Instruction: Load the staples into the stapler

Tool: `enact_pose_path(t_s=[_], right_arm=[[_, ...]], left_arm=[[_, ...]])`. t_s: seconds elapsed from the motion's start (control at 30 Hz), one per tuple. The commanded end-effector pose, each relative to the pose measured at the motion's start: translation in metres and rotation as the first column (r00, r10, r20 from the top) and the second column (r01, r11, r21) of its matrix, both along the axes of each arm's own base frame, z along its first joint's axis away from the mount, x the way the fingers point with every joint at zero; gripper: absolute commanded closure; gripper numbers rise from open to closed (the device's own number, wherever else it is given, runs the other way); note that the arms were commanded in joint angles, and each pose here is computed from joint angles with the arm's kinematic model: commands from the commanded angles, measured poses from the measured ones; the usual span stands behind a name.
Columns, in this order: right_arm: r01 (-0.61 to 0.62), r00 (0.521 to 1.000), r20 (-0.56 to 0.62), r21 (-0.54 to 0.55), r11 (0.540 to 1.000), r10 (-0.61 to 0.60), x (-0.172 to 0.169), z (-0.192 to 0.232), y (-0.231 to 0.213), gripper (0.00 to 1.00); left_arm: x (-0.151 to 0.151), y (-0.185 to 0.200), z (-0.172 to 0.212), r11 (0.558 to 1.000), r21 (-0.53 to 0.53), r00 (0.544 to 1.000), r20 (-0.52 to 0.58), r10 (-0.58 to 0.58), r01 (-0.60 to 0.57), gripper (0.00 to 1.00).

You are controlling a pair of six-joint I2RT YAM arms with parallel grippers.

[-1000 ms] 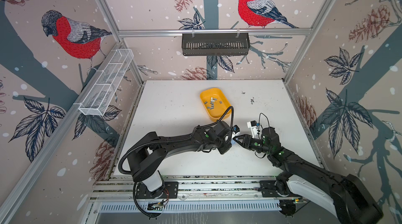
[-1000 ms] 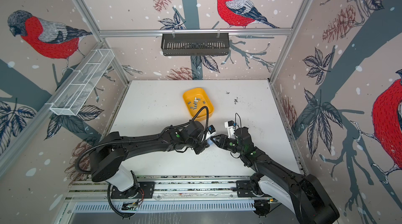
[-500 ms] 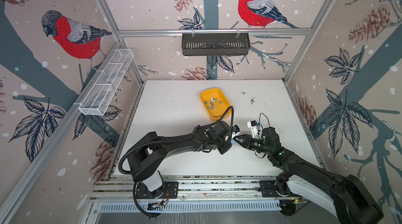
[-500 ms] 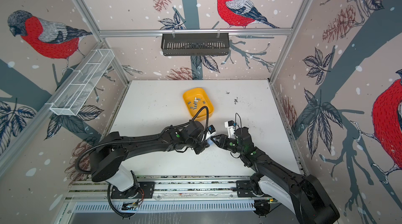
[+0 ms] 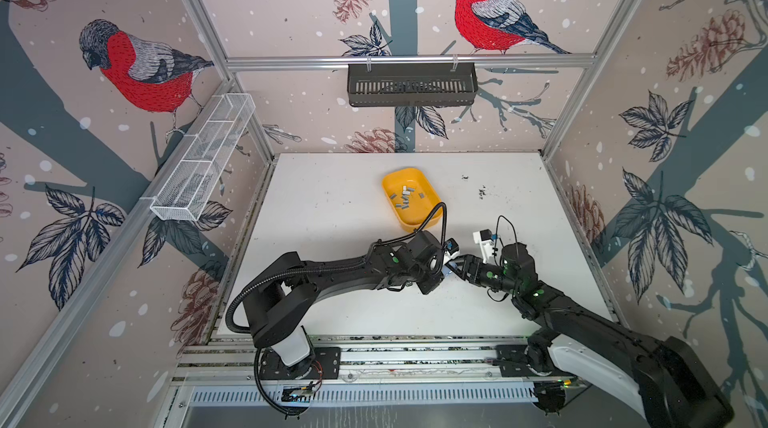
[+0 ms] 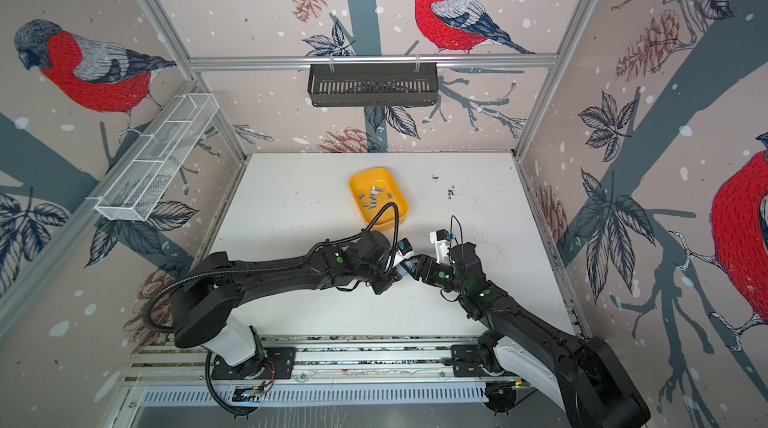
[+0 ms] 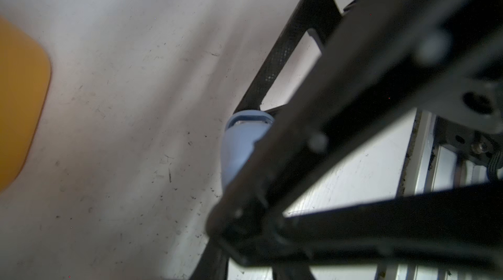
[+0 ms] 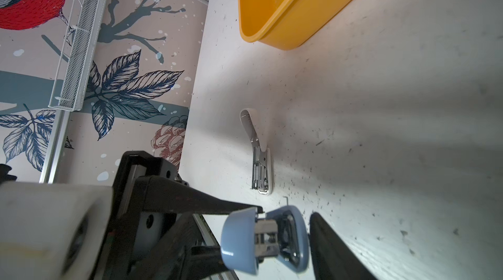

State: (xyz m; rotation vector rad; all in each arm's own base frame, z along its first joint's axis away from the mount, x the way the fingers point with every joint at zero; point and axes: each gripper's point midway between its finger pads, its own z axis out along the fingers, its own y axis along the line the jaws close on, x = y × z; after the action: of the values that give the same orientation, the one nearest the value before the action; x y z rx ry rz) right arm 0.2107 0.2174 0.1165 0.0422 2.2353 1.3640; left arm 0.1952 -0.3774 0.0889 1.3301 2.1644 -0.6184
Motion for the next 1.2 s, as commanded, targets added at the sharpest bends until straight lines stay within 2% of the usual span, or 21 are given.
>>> enact_pose_path(t_s=[0.0, 0.17, 0.3, 0.53, 0.83, 1.17], right_arm=[[0.026, 0.999, 0.026, -0.042, 0.999, -0.025, 0.004, 0.000, -0.006, 0.28], [0.085, 0.996, 0.046, -0.172, 0.982, -0.078, 0.008, -0.010, -0.027, 0.25], [0.151, 0.987, 0.093, -0.235, 0.960, -0.132, 0.011, -0.006, -0.046, 0.24], [0.249, 0.964, 0.147, -0.229, 0.941, -0.220, 0.011, 0.000, -0.067, 0.24], [0.266, 0.962, 0.134, -0.261, 0.928, -0.239, 0.010, -0.010, -0.077, 0.24], [0.276, 0.960, 0.133, -0.260, 0.925, -0.248, 0.012, -0.011, -0.082, 0.24]], left_arm=[[0.002, -0.003, 0.001, 1.000, -0.007, 1.000, 0.015, -0.004, 0.004, 0.85], [0.002, 0.001, -0.009, 0.999, 0.036, 1.000, 0.023, -0.020, 0.019, 0.85], [0.011, -0.001, -0.010, 0.997, 0.065, 0.999, 0.038, -0.032, 0.030, 0.85], [0.029, -0.003, -0.025, 0.990, 0.131, 0.998, 0.028, -0.056, 0.052, 0.84], [0.046, -0.006, -0.044, 0.956, 0.263, 0.991, 0.007, -0.135, 0.128, 0.82], [0.061, -0.010, -0.058, 0.934, 0.317, 0.985, -0.020, -0.169, 0.167, 0.80]])
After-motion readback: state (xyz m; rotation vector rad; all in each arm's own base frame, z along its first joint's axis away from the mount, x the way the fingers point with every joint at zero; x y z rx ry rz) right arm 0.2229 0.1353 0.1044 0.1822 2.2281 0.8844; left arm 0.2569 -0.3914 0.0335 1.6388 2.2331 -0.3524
